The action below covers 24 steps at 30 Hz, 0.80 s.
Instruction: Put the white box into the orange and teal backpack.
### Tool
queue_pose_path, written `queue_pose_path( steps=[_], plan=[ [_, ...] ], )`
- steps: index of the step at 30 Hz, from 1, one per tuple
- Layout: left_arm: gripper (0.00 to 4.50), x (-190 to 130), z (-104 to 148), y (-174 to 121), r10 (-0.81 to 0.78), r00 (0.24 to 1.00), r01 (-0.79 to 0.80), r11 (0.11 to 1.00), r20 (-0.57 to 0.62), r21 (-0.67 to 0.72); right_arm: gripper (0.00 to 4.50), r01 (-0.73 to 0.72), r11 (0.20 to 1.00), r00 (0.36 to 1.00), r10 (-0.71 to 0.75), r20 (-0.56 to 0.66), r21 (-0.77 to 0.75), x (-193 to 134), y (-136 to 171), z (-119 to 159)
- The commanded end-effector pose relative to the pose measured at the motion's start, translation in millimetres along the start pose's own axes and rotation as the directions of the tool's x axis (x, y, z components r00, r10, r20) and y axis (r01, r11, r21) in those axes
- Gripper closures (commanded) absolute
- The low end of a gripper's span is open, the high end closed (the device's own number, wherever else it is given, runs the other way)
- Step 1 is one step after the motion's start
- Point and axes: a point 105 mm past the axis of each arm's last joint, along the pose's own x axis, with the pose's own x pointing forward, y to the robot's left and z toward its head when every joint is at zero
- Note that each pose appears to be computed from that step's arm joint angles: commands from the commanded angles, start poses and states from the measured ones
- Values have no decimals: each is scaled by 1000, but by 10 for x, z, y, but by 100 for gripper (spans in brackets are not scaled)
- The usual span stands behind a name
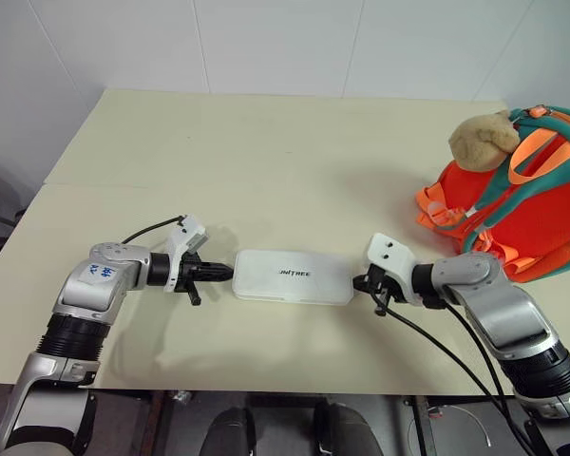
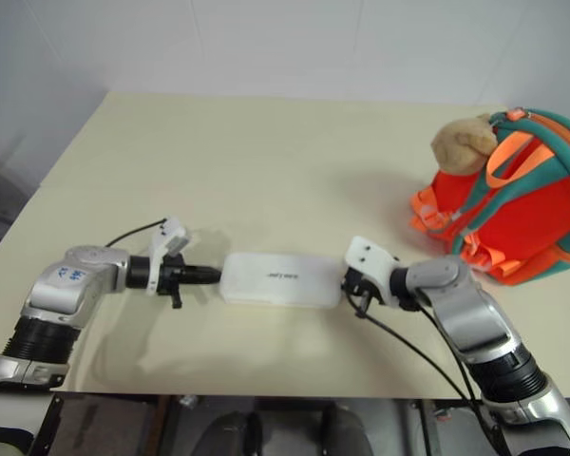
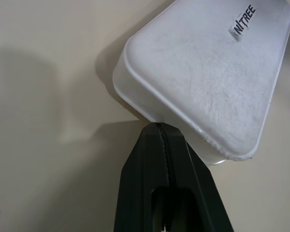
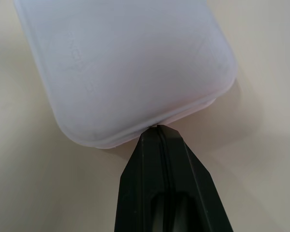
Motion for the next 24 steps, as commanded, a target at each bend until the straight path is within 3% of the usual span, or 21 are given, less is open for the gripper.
queue_pose_path(
  steps=[1, 16, 21, 22, 24],
  plan=[
    [450, 47, 59, -108, -50, 999, 50, 998, 12, 32, 438, 34, 998, 998, -32, 49, -45, -130, -32, 133],
    [450, -278, -27, 100, 65, 998, -65, 998, -20, 22, 438, 141, 989, 990, -141, -3, -39, -403, -269, -27],
    [450, -520, 31, 213, 99, 995, -101, 992, 27, 70, 438, 176, 984, 984, -177, -30, -43, -549, -342, -110],
    [432, -554, 81, 246, 118, 991, -124, 987, 65, 103, 367, 170, 985, 985, -171, -27, -34, -565, -331, -114],
    [392, -601, 192, 274, 127, 981, -150, 975, 144, 165, 319, 159, 987, 987, -159, -3, -24, -585, -307, -78]
  ],
)
